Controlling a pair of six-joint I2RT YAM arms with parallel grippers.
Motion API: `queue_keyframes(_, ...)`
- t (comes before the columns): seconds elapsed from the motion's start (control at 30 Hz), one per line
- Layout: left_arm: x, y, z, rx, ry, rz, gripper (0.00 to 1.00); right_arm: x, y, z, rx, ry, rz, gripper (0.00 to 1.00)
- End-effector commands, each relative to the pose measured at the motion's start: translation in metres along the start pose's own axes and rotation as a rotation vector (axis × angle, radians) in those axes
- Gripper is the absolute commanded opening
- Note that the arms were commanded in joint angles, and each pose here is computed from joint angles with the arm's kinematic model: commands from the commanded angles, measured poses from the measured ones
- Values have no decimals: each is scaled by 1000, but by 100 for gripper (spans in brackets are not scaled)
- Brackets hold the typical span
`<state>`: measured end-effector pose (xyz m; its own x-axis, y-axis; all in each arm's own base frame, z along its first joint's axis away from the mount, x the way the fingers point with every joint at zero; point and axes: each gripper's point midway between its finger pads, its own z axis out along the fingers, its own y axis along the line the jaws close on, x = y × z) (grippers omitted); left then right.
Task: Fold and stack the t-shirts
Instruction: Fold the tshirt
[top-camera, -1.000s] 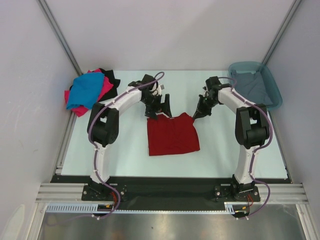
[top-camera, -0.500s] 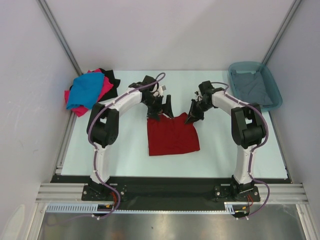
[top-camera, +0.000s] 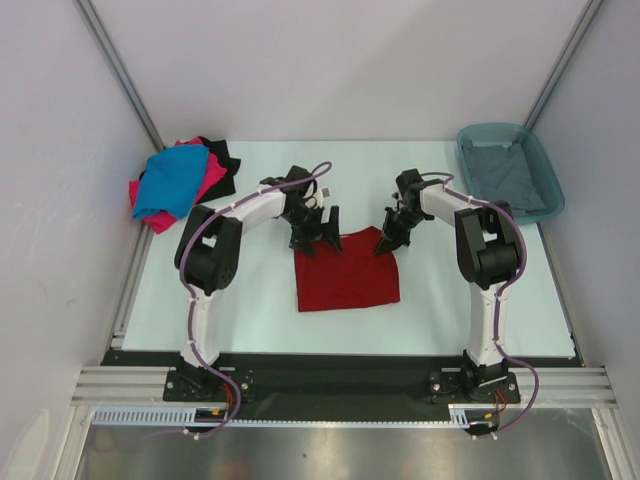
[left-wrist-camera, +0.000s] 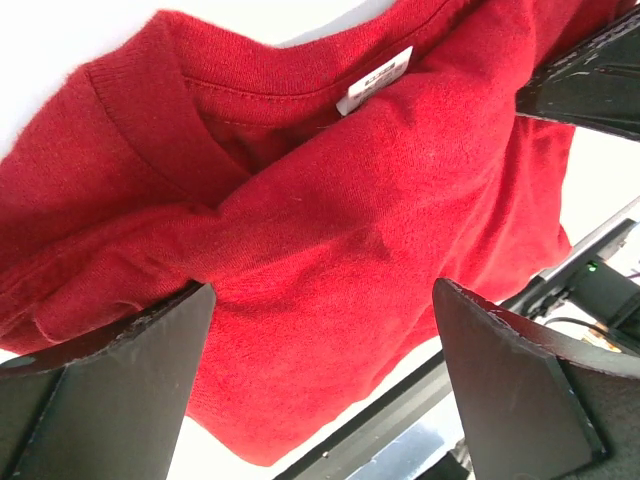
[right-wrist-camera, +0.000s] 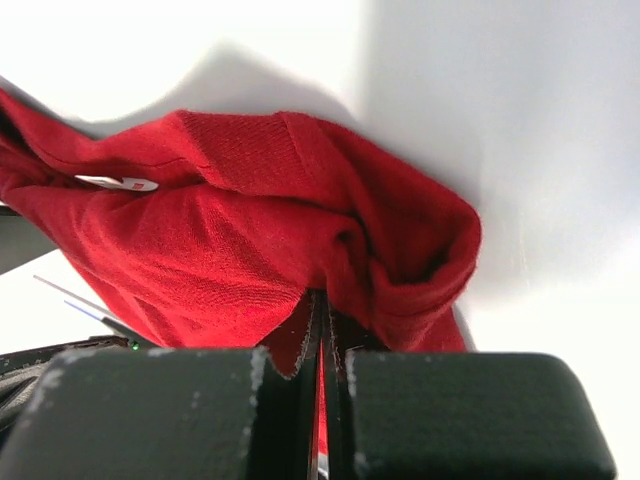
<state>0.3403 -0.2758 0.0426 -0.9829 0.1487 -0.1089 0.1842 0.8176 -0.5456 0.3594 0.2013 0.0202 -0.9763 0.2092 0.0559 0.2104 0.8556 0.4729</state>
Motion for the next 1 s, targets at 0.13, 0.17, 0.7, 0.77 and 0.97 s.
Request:
queue_keyframes(0.13, -9, 47, 0, -152, -23, 33, 100, -20, -48, -3, 212, -98, -17, 0)
queue_keyframes(0.17, -10, 51, -1, -156, -24, 31, 100, -24, -50, -7, 226, -114, -23, 0)
queue_keyframes(0.7, -34, 16, -44, -75, -143, 74, 100, -11, 25, -93, 45, -249, -144, 0)
queue_keyframes(0.77, -36, 5, -53, -47, -160, 84, 100, 7, 39, -95, -16, -192, -157, 0)
queue_keyframes(0.97, -34, -35, -71, 63, -168, 106, 100, 49, 49, -97, -65, -70, -157, 0)
